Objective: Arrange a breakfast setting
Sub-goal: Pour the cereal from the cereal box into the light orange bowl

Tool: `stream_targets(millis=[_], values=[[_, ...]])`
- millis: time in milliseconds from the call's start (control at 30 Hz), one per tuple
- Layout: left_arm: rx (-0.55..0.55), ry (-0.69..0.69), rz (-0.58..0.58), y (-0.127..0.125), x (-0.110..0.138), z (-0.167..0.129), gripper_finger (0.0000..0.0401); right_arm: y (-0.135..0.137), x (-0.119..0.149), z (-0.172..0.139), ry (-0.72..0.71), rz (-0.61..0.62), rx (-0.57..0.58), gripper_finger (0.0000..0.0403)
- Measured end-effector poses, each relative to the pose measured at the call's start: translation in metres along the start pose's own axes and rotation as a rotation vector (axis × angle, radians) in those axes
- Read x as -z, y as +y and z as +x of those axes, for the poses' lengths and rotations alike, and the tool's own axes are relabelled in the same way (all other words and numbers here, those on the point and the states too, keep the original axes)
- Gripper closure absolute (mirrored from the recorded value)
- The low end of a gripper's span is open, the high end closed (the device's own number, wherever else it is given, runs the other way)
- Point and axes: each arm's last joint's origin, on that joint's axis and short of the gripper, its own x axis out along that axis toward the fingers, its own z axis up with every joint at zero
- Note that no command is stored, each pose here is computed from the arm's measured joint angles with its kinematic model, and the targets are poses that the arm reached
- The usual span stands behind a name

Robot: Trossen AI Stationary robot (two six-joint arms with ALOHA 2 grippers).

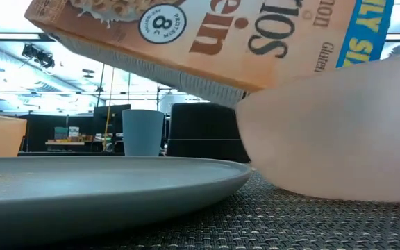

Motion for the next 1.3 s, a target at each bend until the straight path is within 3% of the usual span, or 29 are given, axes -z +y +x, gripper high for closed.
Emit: stream_targets(millis=[1300], values=[[0.031, -0.034, -0.022, 0.000, 0.003, -0.014, 0.0228, 0.000, 0.000, 0.000, -0.005, -0.011, 0.011, 0.0252]])
